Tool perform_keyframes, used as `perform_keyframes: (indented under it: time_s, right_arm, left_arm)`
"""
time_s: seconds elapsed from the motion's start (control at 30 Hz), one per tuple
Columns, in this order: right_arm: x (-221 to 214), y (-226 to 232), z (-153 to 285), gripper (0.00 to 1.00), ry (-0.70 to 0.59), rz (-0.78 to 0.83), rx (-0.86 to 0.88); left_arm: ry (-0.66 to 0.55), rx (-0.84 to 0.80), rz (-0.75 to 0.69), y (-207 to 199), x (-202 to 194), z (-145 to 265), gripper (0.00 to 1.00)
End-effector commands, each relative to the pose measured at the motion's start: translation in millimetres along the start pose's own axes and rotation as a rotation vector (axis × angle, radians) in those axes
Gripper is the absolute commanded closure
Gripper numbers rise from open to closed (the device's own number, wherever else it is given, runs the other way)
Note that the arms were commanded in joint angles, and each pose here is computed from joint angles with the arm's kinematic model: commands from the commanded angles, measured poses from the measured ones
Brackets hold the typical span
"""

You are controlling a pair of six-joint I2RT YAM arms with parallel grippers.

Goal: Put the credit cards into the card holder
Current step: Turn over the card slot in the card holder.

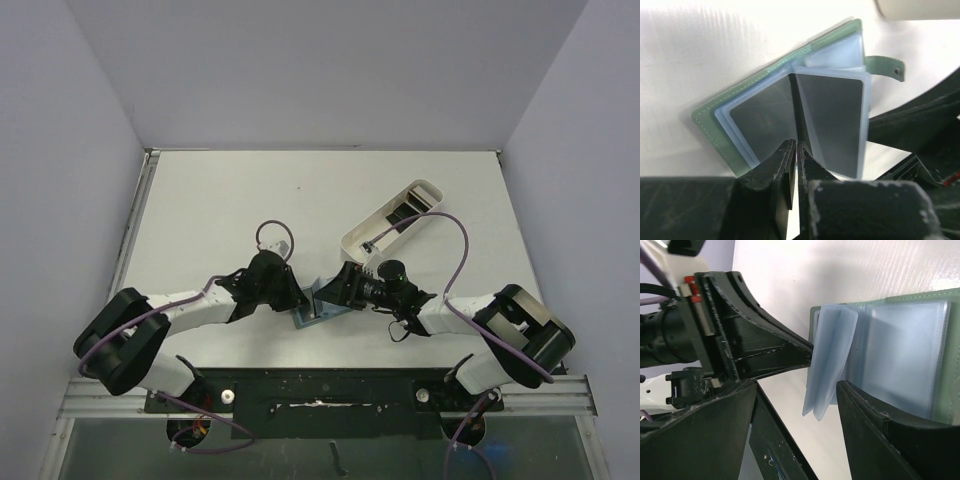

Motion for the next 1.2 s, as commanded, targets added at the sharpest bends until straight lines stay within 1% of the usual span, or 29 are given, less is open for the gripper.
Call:
perform_keyframes:
  time_s: [0.0,0.27,0.53,0.83,1.0,1.17]
  right_arm:
    - [17,18,-1,0.34,-0.056,0.039,0.068]
    - [18,17,-1,0.33,-0.058,0.043,0.073]
    - [18,19,-1,0.31,-0.060,0.048,0.084]
    - [20,27,0,0.32,-0.062,0.062,0.120]
    - [22,30,0,0.31,-0.060,0.073,0.125]
    - [18,34,-4,0.33,-0.037,0.077,0.134]
  left_arm:
    - [0.002,-0.060,-0.025,-18,5,-11,0.96]
    - [0.015,-0.091,-0.030,-27,7,-21,0.97]
    - [0.017,-0.107,-0.029,-31,8,-23,0.97]
    - [0.007,-0.166,-0.021,-43,11,-23,0.97]
    - [-0.038,-0.088,-0.006,-29,15,-10,0.97]
    - [-0.129,-0.037,0.029,-12,25,16,0.90]
Point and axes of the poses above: each gripper's point midway between its finger pads, its own z axis back along the fingers, its own y axis along the line the jaws close on, x = y × z, the point moved 2 cm from there along z, back along the fingers, and after that the axes turned 3 degrees about z, right-handed, at the moved point
